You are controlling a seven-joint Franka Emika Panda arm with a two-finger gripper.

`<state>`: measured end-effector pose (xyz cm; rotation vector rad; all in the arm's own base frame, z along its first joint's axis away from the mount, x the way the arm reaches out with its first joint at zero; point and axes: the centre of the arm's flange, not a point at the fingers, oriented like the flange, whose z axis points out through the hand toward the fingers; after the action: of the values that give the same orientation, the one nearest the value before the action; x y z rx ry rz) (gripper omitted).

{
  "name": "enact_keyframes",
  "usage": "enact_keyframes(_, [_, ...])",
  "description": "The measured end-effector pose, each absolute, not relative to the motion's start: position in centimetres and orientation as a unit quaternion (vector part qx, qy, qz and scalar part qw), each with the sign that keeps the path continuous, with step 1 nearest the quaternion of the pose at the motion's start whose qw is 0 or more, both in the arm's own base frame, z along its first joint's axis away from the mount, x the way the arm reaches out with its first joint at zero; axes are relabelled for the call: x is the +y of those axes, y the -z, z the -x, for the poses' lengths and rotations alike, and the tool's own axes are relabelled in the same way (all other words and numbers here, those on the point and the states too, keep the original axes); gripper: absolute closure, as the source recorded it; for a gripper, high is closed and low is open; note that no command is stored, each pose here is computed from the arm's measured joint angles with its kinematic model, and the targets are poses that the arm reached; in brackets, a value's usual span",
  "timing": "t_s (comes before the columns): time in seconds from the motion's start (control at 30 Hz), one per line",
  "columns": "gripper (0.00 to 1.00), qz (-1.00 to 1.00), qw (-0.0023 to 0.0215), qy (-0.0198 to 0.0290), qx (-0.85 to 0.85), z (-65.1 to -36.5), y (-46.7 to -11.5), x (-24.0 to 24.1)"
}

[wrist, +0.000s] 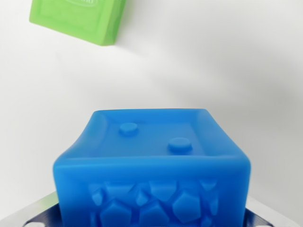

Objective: Stack cube

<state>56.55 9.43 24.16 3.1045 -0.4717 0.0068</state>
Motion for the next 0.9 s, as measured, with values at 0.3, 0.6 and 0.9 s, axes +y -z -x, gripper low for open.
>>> enact_keyframes(0.3, [1.00, -0.985, 0.0007, -0.0021, -0.171, -57.4, -24.8, 10.8])
enact_keyframes(0.6, [1.00, -0.981, 0.0005, -0.0023, -0.193, -58.2, -25.6, 12.2])
enact_keyframes(0.9, [1.00, -0.977, 0.0006, -0.0020, -0.215, -59.0, -26.2, 13.7])
